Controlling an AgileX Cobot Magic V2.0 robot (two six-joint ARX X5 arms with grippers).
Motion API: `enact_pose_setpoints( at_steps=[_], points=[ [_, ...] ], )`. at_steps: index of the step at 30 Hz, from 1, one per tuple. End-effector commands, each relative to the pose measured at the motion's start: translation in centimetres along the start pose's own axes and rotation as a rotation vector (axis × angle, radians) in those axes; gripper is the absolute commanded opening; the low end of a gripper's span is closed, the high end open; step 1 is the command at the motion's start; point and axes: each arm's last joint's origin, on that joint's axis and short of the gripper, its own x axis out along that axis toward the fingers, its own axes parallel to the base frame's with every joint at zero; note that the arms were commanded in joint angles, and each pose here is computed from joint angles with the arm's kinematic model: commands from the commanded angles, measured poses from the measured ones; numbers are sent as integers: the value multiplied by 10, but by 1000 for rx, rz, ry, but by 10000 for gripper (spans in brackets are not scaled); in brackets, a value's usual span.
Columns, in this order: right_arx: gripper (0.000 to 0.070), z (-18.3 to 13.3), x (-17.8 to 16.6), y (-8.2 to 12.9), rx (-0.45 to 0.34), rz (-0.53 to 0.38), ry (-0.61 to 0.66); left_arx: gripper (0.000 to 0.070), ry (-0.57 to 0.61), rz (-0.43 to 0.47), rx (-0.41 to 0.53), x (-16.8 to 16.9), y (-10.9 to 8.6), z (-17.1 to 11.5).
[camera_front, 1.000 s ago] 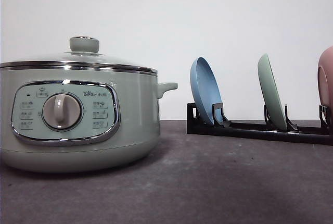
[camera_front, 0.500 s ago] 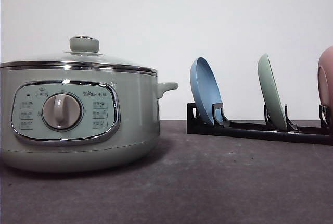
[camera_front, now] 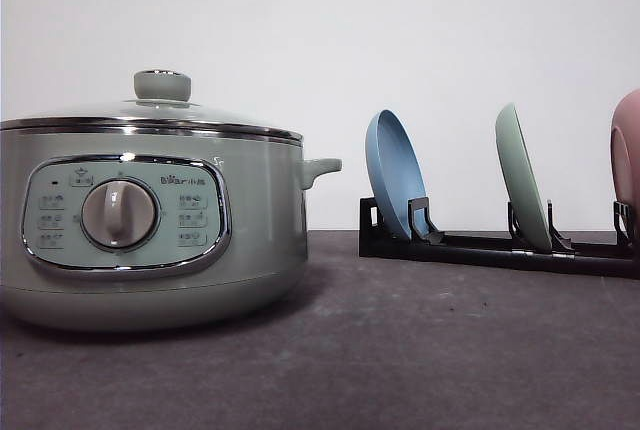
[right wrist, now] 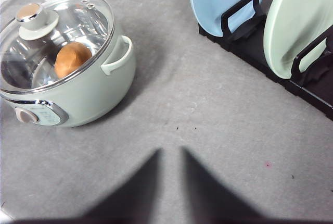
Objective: Transfer potato from steamer to green plate
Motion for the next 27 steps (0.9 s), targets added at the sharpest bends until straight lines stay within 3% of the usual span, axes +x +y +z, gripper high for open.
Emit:
enact_pose_setpoints(
  at_steps=[1, 2, 4, 17, 22, 27],
  points=[
    [406, 4, -3, 1, -16, 2, -19, 427, -22, -7, 29, -3, -2, 5],
    [494, 5, -3, 1, -15, 2, -20, 483, -22, -7, 29, -3, -2, 5],
    [542, 5, -3, 1, -15, 2, -20, 520, -22, -7, 29, -3, -2, 5],
    [541, 6, -2, 1, 13, 1, -34, 515, -21, -6, 24, -3, -2, 5],
    [541, 21, 0, -1, 116, 6, -103, 515, -21, -6, 23, -3, -2, 5],
    [541, 52, 10, -7, 155, 10, -121, 515, -21, -6, 21, -3, -2, 5]
  ],
)
